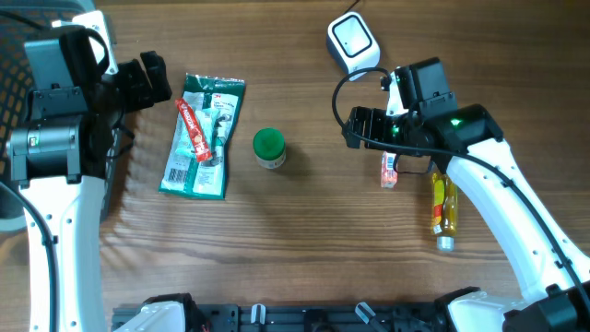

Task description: Scan the item barcode

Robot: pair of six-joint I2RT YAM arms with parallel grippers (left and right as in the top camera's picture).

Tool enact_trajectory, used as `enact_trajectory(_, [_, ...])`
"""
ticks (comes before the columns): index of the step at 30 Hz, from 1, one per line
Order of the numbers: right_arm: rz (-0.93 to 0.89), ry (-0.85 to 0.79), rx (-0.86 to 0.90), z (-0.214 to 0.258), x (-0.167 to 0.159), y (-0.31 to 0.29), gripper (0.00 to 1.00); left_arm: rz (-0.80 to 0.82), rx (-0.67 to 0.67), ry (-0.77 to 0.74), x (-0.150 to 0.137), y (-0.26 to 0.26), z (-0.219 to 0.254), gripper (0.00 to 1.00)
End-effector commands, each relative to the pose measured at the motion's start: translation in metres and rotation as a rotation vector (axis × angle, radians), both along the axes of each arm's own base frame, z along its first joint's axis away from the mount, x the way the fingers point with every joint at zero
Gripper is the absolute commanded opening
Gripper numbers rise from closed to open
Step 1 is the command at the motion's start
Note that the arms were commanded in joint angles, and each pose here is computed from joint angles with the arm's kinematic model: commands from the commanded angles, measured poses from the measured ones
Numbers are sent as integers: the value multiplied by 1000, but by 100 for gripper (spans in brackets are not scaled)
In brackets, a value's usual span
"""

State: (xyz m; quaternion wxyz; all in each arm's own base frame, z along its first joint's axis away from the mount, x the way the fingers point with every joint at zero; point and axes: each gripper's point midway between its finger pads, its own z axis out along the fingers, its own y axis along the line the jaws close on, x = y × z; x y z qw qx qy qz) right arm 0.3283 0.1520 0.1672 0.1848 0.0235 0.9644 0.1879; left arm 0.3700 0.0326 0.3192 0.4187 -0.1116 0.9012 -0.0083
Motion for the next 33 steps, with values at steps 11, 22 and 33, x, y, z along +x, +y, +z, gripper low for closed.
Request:
enact_trajectory(11, [-6, 46, 7, -10, -6, 1, 100, 2, 11, -8, 1, 2, 3, 100])
enact_trajectory(22, [-5, 45, 7, -10, -6, 1, 100, 2, 11, -7, 1, 2, 3, 100])
enact_trajectory(33, [-5, 46, 7, -10, -6, 1, 100, 2, 10, -8, 1, 2, 3, 100])
